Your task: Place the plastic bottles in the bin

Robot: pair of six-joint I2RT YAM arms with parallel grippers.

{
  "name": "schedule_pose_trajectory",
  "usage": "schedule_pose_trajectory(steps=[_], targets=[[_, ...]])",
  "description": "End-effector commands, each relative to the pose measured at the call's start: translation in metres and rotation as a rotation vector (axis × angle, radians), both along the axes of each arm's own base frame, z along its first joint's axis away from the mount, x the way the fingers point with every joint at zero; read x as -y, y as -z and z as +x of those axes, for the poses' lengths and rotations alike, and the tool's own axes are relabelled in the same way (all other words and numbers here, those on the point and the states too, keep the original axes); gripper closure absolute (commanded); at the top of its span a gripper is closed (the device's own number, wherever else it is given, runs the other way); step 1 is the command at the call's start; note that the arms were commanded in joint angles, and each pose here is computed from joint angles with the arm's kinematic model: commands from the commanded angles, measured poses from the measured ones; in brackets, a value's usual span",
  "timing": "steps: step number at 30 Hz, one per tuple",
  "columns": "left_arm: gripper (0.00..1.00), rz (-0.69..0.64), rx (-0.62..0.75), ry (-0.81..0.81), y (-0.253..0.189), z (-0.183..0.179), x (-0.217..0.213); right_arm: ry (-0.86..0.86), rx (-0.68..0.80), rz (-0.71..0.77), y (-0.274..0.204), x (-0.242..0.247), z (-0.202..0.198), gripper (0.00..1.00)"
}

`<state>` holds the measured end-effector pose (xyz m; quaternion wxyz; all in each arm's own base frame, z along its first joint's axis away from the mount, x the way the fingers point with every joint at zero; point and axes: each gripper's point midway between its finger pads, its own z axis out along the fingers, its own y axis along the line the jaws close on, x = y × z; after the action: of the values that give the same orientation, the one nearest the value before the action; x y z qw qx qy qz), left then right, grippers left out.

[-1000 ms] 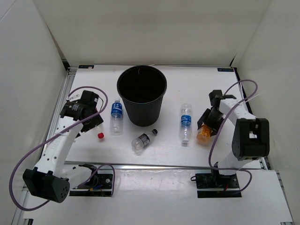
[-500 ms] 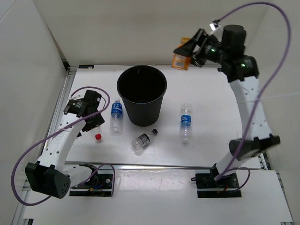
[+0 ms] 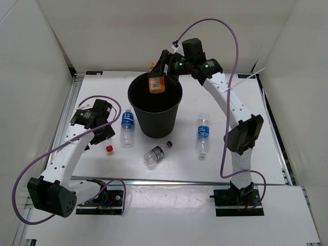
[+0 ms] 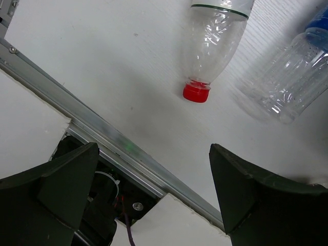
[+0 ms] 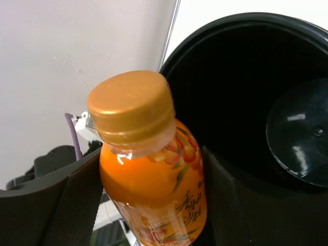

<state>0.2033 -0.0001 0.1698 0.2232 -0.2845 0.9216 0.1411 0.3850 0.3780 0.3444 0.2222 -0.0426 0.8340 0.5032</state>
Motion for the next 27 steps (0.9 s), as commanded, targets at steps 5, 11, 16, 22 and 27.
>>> schedule_pose_trajectory(steps=[5,11,16,22,27], targets=[[0.0,0.015,0.017,-0.004,-0.01,-0.018,-0.008,0.034,0.197,0.041,-0.066,0.022,-0.017,0.0],[0.0,0.015,0.049,-0.007,-0.017,-0.018,-0.009,0.316,0.315,-0.125,-0.089,0.112,-0.031,0.0],[0.0,0.012,0.058,-0.007,-0.016,-0.018,-0.009,0.738,0.266,-0.341,-0.035,0.24,-0.052,0.0],[0.0,0.008,0.042,0.004,-0.013,-0.015,-0.006,0.512,-0.055,-0.575,0.123,0.251,-0.082,0.0],[0.0,0.005,0.021,0.006,-0.008,-0.016,-0.005,0.442,-0.191,-0.62,0.193,0.246,-0.093,0.0]])
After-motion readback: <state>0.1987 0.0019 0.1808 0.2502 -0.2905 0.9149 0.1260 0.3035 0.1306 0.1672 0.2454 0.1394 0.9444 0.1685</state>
